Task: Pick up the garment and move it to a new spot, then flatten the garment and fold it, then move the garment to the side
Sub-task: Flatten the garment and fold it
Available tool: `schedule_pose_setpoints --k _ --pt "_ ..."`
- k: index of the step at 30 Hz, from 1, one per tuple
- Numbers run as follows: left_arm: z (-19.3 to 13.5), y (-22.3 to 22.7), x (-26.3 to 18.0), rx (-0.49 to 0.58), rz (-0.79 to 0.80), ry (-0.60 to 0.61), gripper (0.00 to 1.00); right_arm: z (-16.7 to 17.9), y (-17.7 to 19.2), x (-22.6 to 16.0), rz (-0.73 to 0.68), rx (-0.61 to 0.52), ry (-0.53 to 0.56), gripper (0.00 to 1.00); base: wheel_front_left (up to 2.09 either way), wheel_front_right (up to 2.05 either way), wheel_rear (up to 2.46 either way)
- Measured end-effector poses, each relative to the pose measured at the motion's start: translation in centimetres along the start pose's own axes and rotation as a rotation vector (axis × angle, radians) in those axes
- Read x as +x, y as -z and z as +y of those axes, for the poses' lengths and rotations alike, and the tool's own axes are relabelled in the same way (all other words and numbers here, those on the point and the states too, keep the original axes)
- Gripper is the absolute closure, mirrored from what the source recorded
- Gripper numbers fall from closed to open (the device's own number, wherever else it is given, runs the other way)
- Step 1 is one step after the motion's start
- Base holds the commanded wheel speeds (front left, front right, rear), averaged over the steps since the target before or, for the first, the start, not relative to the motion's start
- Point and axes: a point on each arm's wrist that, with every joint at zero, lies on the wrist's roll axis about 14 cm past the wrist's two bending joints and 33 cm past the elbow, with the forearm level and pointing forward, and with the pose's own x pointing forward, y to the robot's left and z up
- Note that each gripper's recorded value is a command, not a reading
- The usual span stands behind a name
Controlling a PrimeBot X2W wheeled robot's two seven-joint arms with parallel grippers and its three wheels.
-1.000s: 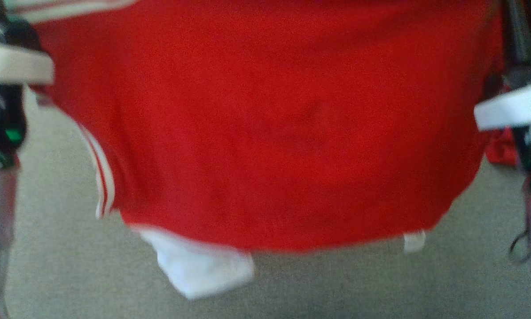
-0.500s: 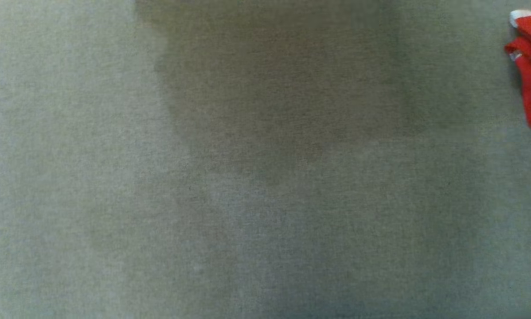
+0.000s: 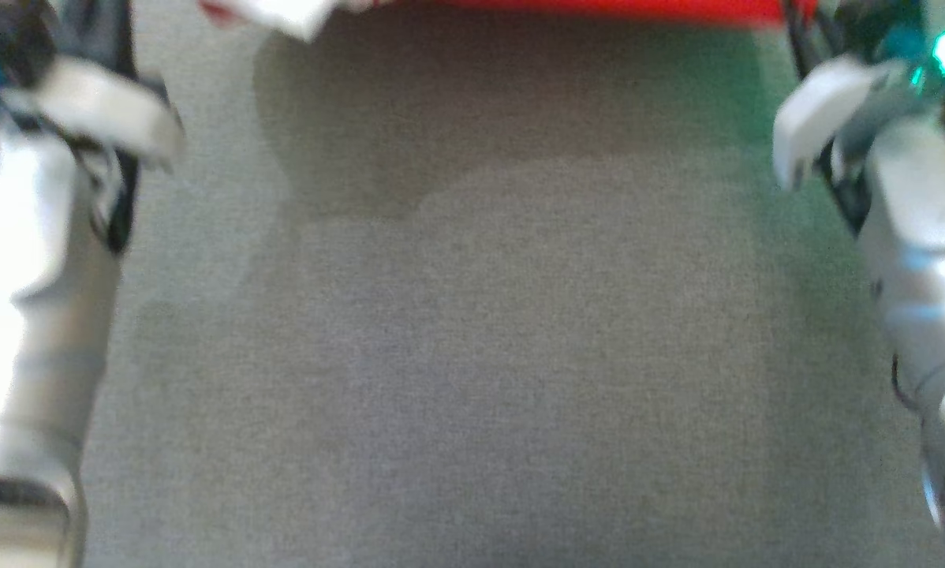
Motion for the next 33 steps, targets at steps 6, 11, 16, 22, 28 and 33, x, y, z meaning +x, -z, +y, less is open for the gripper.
schedule_pose_setpoints --k 6,11,16,22,28,33 --pt "-1.4 5.7 -6.5 0.022 0.146 0.042 1.0 2.5 4.0 -2.8 0.125 0.012 -0.057 1.0 0.0 0.0 0.0" --pt "-2.0 8.2 -11.4 0.064 0.226 0.08 1.0 3.0 4.0 -4.6 0.169 -0.016 -0.077 1.0 0.0 0.0 0.0" --pt "-2.6 8.8 -15.0 0.095 0.281 0.117 1.0 4.9 5.4 -7.4 0.235 -0.028 -0.121 1.0 0.0 0.0 0.0" --pt "-4.1 9.4 -19.2 0.074 0.349 0.177 1.0 5.3 6.0 -10.6 0.274 -0.018 -0.149 1.0 0.0 0.0 0.0" --pt "-5.3 8.5 -22.1 0.054 0.368 0.223 1.0 4.6 6.9 -14.4 0.312 0.056 -0.179 1.0 0.0 0.0 0.0" --pt "-7.4 7.4 -23.7 -0.005 0.383 0.246 1.0 4.4 7.8 -17.4 0.332 0.169 -0.223 1.0 0.0 0.0 0.0"
